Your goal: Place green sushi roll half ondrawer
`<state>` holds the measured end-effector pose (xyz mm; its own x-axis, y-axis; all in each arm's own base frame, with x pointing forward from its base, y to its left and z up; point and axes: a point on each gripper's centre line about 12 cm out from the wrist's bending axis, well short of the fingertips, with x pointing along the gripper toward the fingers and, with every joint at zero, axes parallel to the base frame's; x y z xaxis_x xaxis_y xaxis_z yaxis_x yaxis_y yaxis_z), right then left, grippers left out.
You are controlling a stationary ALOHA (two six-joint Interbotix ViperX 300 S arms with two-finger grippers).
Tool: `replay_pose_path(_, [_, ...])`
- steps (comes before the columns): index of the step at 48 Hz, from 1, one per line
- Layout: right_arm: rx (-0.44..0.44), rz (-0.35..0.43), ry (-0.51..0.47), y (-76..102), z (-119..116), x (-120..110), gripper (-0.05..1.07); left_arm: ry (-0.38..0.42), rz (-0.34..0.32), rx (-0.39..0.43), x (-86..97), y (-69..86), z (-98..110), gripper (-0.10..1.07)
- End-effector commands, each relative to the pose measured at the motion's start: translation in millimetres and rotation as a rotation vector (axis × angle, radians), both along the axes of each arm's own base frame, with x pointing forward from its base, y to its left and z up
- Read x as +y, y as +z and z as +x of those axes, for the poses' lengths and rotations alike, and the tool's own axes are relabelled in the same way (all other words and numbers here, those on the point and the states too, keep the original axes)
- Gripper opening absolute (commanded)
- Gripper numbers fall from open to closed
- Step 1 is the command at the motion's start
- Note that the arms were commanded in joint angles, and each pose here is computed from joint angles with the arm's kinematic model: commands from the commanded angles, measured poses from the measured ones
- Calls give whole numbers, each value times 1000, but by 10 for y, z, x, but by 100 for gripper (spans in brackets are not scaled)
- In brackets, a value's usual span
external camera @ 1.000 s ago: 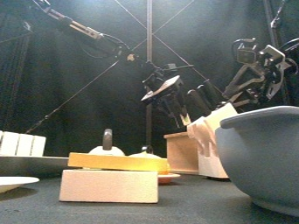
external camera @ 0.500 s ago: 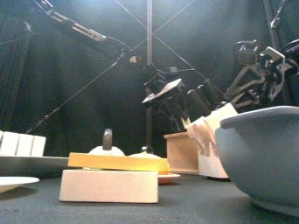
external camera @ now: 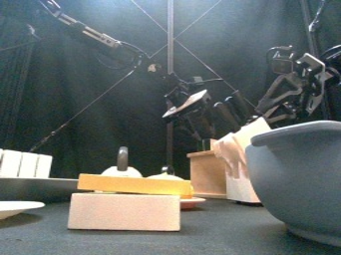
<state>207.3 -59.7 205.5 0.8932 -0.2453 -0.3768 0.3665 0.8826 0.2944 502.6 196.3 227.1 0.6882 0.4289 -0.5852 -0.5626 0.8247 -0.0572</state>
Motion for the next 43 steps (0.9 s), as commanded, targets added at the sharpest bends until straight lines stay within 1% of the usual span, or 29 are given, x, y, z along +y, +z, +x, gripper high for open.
replay_pose_path(1, [-18,-5,-3,61,26,-14,88,-5,17,-43,2,191,14,89])
replay_pose_path(8, [-20,-4,-3,67,28,-15,88,-8,18,-52,-14,226,24,89])
replay_pose_path(43, [-18,-8,-1,67,28,-14,88,-10,18,-51,-32,229,21,89])
